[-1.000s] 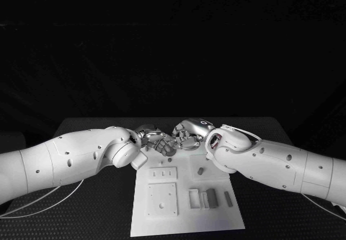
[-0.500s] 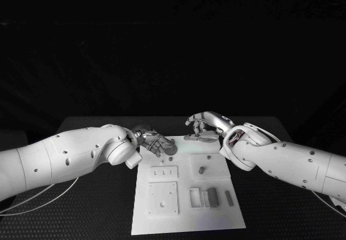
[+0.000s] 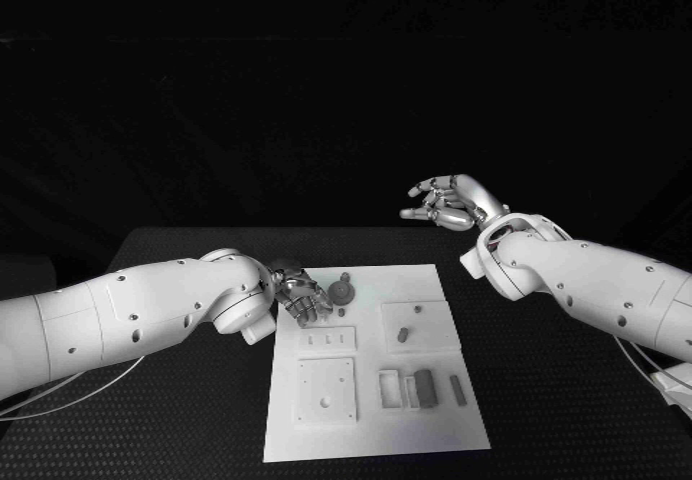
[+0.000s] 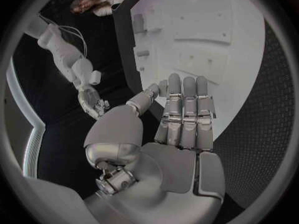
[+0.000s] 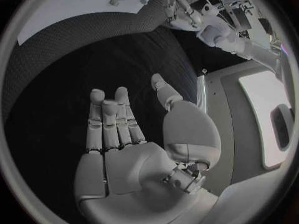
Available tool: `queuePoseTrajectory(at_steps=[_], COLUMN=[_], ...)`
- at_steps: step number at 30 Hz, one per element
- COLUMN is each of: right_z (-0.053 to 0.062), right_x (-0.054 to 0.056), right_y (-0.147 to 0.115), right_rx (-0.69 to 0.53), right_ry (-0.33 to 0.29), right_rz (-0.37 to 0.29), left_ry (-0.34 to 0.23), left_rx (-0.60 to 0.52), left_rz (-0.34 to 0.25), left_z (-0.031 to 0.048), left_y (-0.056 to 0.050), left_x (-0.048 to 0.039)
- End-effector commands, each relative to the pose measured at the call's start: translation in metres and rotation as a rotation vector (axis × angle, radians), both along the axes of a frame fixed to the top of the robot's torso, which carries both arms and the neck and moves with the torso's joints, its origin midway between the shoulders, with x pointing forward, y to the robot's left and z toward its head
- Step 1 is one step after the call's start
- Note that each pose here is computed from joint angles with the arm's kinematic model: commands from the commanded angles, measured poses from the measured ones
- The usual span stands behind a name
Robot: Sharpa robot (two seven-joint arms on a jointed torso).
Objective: Assemble the parts on the task board
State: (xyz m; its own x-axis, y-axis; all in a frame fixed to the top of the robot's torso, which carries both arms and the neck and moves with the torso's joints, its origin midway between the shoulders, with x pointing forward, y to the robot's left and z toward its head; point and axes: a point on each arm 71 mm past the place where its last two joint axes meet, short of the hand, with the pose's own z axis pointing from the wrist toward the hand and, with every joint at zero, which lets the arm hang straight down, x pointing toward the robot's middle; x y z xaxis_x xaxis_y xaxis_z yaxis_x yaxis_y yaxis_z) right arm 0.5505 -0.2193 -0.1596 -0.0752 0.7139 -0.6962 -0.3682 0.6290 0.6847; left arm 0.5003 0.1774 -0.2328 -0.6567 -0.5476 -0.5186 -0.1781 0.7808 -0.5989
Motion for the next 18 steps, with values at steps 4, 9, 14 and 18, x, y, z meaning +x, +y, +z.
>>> queuePoseTrajectory(at_steps=[4, 9, 14, 18], right_z=[0.01, 0.012, 0.013, 0.013], right_x=[0.012, 0.019, 0.021, 0.022], right_y=[-0.004, -0.002, -0.001, 0.002], right_rx=[0.194, 0.238, 0.258, 0.266], right_ry=[0.086, 0.111, 0.119, 0.129], right_rz=[0.031, 0.042, 0.053, 0.069], left_ry=[-0.031, -0.025, -0.008, 0.0], left_rx=[0.155, 0.171, 0.173, 0.177], left_rz=[-0.029, -0.039, -0.031, -0.032], left_z=[-0.0022, -0.0056, -0.015, -0.0194], left_y=[-0.002, -0.008, -0.01, -0.013], left_x=[-0.0045, -0.0056, -0.0086, -0.0084])
